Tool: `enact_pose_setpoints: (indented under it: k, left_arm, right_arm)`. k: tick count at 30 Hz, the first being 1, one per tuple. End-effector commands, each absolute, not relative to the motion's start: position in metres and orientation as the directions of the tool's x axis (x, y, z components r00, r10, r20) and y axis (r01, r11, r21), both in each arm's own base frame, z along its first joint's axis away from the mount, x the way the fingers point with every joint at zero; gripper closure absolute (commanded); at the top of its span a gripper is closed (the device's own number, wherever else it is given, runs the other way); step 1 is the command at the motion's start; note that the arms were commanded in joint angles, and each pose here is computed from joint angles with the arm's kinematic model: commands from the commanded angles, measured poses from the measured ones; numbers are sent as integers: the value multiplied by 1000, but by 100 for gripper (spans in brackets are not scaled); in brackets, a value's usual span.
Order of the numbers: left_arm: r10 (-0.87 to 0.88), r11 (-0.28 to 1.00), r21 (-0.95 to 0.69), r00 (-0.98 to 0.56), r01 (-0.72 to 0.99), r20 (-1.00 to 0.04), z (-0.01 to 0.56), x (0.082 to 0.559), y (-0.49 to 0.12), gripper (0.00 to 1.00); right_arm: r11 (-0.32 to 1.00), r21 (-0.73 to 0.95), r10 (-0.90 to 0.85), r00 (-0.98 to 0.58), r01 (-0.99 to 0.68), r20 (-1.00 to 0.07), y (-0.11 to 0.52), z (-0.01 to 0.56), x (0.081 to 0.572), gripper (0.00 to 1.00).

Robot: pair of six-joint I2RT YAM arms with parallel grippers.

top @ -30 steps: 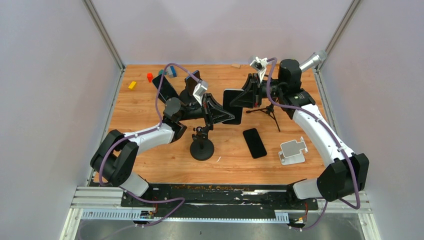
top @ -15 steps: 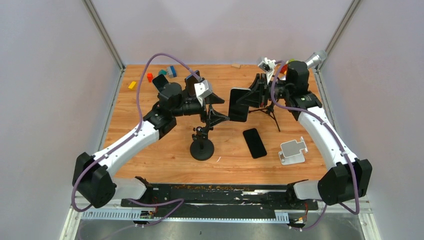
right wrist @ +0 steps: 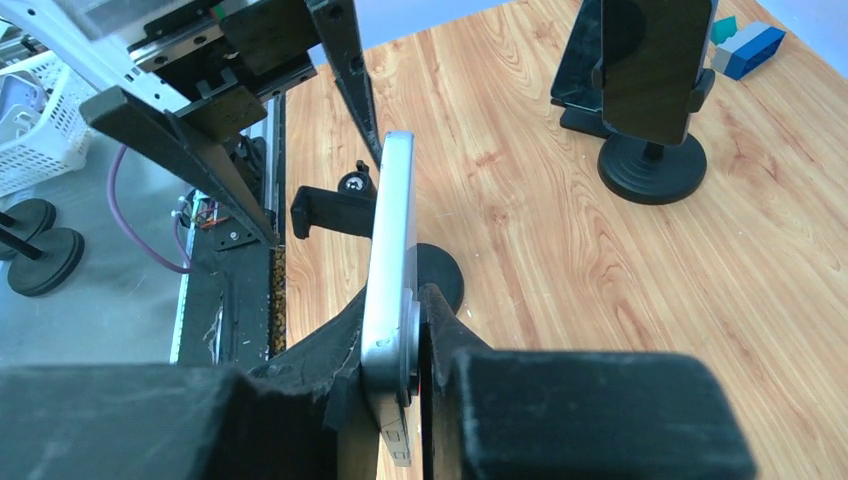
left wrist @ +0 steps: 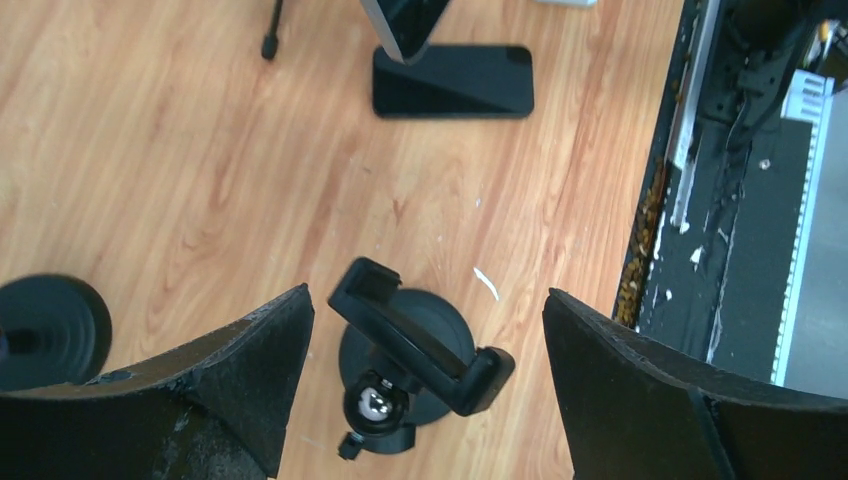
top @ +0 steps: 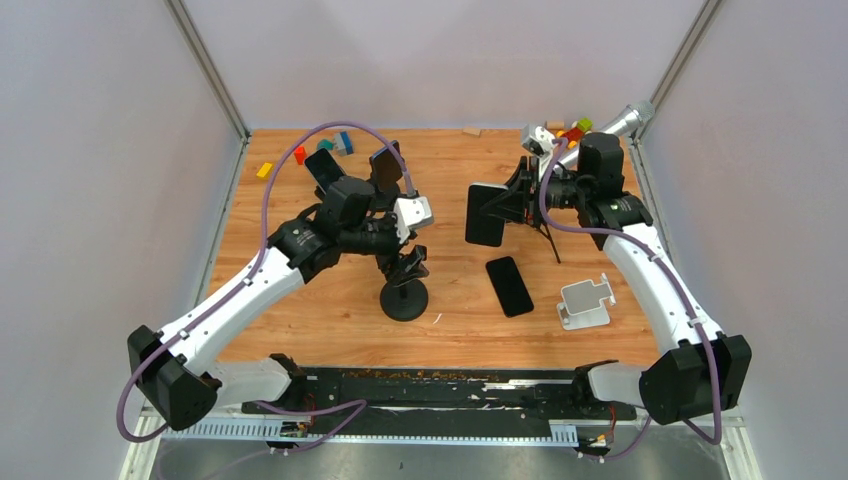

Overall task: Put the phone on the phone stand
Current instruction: Install the phone on the phone stand.

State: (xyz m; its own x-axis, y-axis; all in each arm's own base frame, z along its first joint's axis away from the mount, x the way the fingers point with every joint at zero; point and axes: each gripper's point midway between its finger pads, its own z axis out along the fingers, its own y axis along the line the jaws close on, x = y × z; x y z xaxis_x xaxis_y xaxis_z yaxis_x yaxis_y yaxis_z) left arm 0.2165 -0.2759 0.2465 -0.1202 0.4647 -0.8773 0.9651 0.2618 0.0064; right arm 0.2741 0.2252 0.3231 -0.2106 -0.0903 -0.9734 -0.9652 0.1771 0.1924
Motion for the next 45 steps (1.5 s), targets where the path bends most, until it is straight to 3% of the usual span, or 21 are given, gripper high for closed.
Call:
enact_pose_setpoints:
  k: [1, 12, 18, 24, 41, 45]
  left_arm:
    - [536, 307, 26, -151, 951, -830, 237, 207, -264, 11]
    - [588, 403, 94, -179, 911, -789, 231, 213, -252, 24]
    - [614, 403, 132, -160, 906, -773, 230, 211, -240, 41]
    - [641, 381, 135, -156, 914, -751, 219, 203, -232, 51]
    - [718, 388, 221, -143, 895, -681, 204, 197, -199, 53]
    - [731, 392, 228, -152, 891, -666, 200, 197, -194, 48]
  right_arm:
    - [182, 115, -92, -133, -977, -987, 222, 332, 275, 100]
    - [172, 146, -101, -165, -974, -981, 224, 319, 279, 100]
    - [167, 156, -102, -174, -974, -979, 225, 316, 280, 100]
    - [163, 157, -103, -175, -974, -979, 225, 314, 278, 100]
    - [149, 168, -103, -184, -974, -977, 226, 312, 276, 100]
    - [148, 164, -102, -180, -975, -978, 226, 313, 275, 100]
